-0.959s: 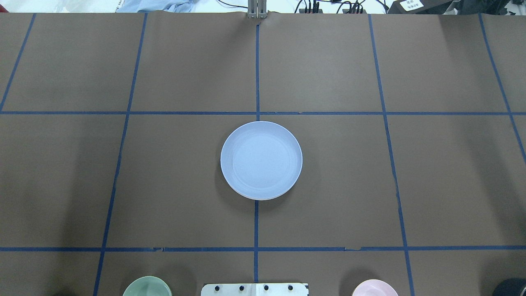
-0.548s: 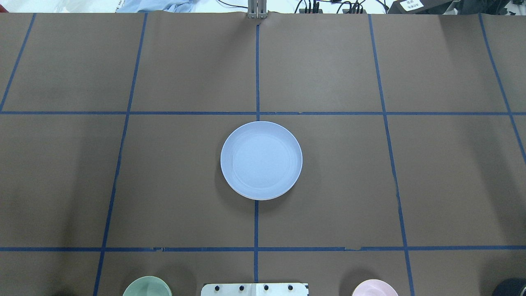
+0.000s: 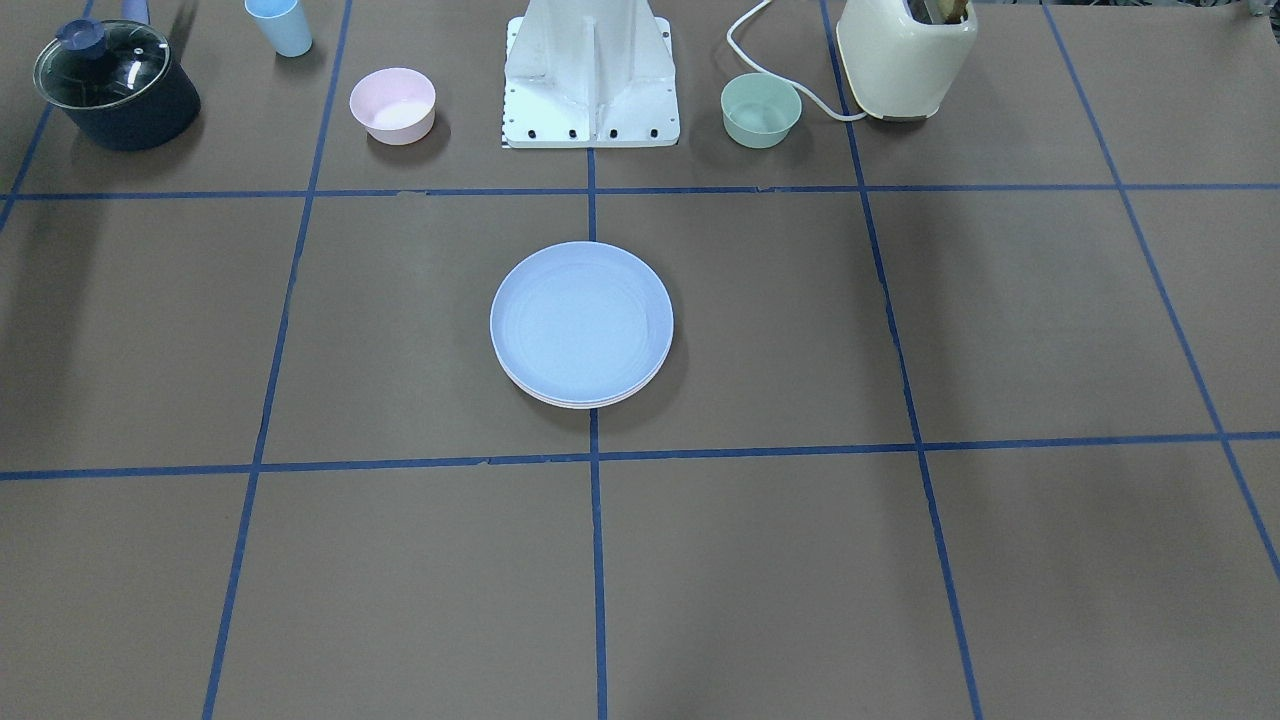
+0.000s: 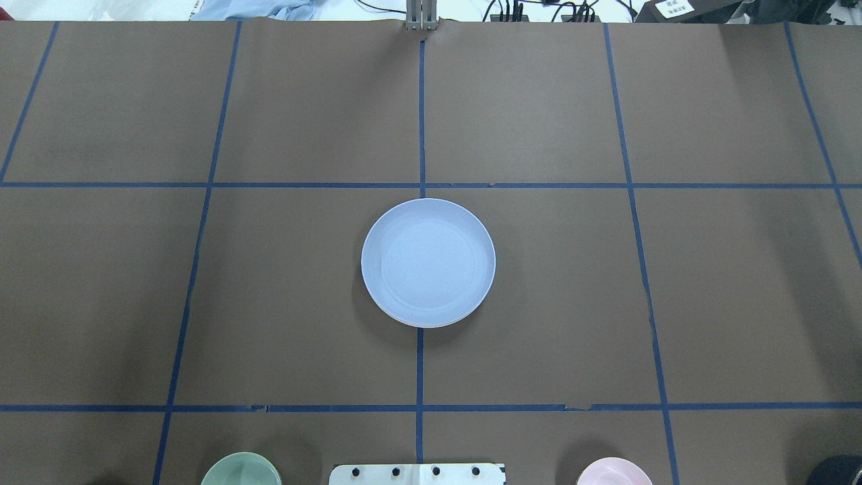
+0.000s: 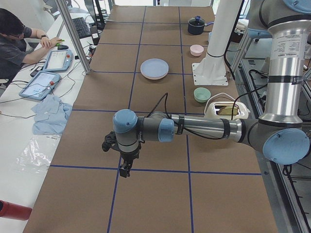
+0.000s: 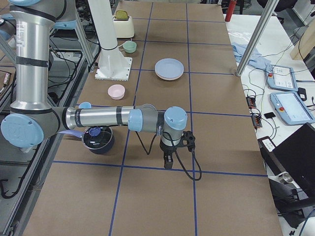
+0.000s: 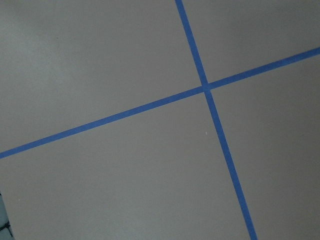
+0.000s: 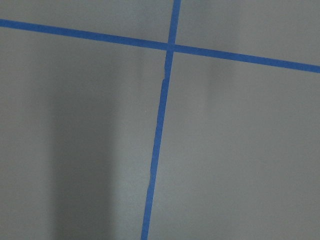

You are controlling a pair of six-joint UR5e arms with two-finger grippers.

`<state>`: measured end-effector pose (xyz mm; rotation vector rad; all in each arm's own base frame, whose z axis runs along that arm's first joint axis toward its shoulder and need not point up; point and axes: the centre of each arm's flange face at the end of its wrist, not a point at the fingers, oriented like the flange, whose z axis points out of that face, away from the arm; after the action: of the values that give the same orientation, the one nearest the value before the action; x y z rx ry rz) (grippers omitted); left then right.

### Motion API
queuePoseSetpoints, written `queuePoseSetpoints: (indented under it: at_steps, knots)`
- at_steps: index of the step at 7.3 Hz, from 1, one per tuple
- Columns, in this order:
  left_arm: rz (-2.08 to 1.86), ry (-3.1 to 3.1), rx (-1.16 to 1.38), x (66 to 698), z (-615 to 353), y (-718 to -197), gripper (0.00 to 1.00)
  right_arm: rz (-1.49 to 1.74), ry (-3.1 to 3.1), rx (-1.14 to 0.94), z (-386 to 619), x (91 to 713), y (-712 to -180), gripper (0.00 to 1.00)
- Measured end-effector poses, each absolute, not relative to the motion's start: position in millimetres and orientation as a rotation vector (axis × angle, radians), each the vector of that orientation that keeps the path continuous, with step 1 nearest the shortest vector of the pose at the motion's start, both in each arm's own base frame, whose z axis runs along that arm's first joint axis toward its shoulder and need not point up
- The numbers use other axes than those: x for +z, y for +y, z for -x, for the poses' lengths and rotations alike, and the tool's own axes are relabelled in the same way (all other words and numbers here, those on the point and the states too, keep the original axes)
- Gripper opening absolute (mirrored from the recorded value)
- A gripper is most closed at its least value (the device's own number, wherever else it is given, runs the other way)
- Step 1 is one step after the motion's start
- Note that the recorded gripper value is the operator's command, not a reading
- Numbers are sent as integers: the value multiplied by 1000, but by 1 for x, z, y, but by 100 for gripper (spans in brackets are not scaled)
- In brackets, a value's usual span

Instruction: Stack three plates with pink and blue

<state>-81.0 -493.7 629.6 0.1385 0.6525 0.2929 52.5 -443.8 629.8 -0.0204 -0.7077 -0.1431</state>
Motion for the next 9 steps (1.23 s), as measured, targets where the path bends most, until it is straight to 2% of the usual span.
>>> queuePoseSetpoints:
  at_steps: [9]
  knots:
    - [-125, 681, 290, 645, 80, -473, 100, 16, -713, -145, -52, 627, -445, 100]
